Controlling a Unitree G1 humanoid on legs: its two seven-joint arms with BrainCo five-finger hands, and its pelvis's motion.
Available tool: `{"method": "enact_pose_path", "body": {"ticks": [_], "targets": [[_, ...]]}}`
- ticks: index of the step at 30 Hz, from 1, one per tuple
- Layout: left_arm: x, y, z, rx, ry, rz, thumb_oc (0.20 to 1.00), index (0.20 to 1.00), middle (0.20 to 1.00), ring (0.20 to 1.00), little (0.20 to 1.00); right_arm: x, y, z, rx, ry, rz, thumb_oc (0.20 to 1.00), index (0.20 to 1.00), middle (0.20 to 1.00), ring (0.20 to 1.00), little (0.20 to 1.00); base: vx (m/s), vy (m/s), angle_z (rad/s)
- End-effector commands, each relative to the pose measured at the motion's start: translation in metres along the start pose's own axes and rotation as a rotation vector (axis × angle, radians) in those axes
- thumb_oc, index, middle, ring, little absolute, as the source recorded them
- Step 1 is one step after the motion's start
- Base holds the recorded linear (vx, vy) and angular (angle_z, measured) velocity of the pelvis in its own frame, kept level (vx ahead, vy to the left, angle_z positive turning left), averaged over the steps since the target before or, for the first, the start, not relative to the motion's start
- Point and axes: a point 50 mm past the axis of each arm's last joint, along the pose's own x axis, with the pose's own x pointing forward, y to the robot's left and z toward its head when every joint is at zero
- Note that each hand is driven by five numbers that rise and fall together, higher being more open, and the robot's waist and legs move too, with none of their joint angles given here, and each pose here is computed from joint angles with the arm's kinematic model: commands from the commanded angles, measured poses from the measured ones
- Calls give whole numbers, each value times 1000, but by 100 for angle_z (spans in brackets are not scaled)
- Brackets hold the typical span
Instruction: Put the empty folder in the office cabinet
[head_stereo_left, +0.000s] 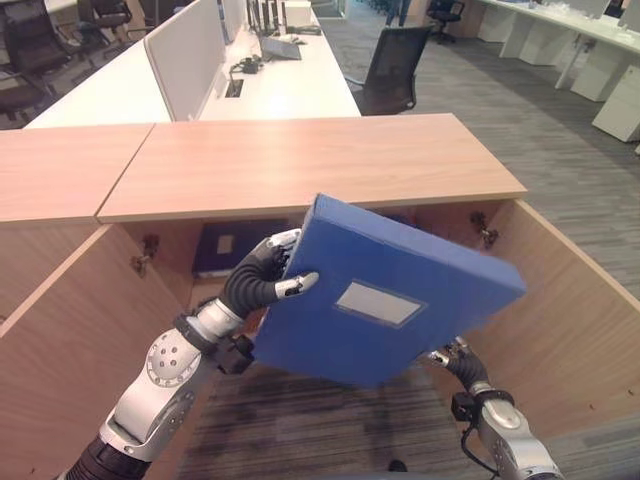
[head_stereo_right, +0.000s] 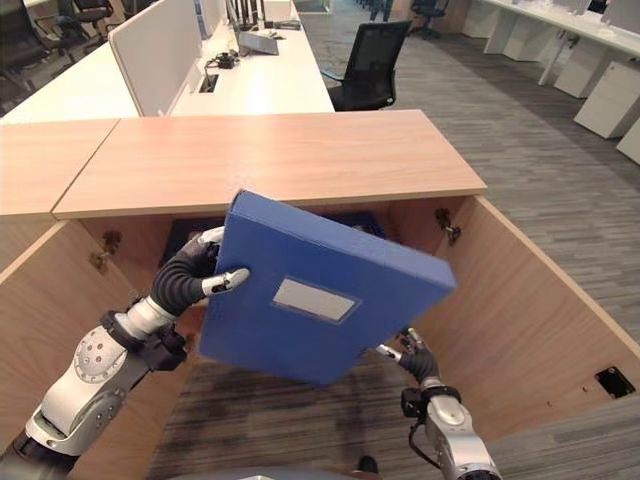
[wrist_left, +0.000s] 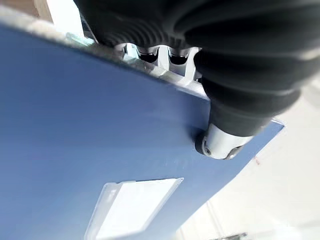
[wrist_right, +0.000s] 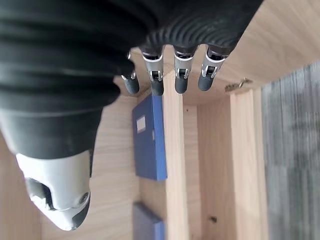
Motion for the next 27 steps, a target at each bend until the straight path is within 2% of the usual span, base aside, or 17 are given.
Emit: {"method": "enact_pose_path", "body": {"ticks": [1, 7, 9, 12, 14, 19, 23, 27], "targets": [[9, 7, 34, -97, -229, 1, 200, 200, 200, 200, 200, 9, 1, 42, 165, -218, 16, 1000, 1000, 1000, 1000, 1000, 0, 0, 0], [4, 12, 25, -173, -225, 61, 200, 200, 200, 200, 200, 2, -4, 56, 274, -308, 13, 1000, 1000, 1000, 1000, 1000, 0, 0, 0], [-11, 21, 15, -129, -175, 160, 200, 200, 200, 200, 200, -7, -14, 68, 342, -399, 12, 1000, 1000, 1000, 1000, 1000, 0, 0, 0], [-25, 30, 11, -45, -131, 232, 200, 200, 200, 200, 200, -14, -25, 72, 330, -431, -13, 1000, 1000, 1000, 1000, 1000, 0, 0, 0], [-43, 44, 5, 58, -63, 342, 200, 200, 200, 200, 200, -23, -43, 66, 308, -426, -72, 1000, 1000, 1000, 1000, 1000, 0, 0, 0], [-64, 61, 8, 191, -23, 478, 200, 200, 200, 200, 200, -32, -61, 61, 273, -412, -145, 1000, 1000, 1000, 1000, 1000, 0, 0, 0], [-76, 71, 8, 269, -4, 580, 200, 200, 200, 200, 200, -36, -64, 64, 275, -435, -136, 1000, 1000, 1000, 1000, 1000, -4, -1, -1], [-74, 72, 7, 268, -19, 588, 200, 200, 200, 200, 200, -33, -58, 70, 260, -446, -93, 1000, 1000, 1000, 1000, 1000, -6, -2, -2]]}}
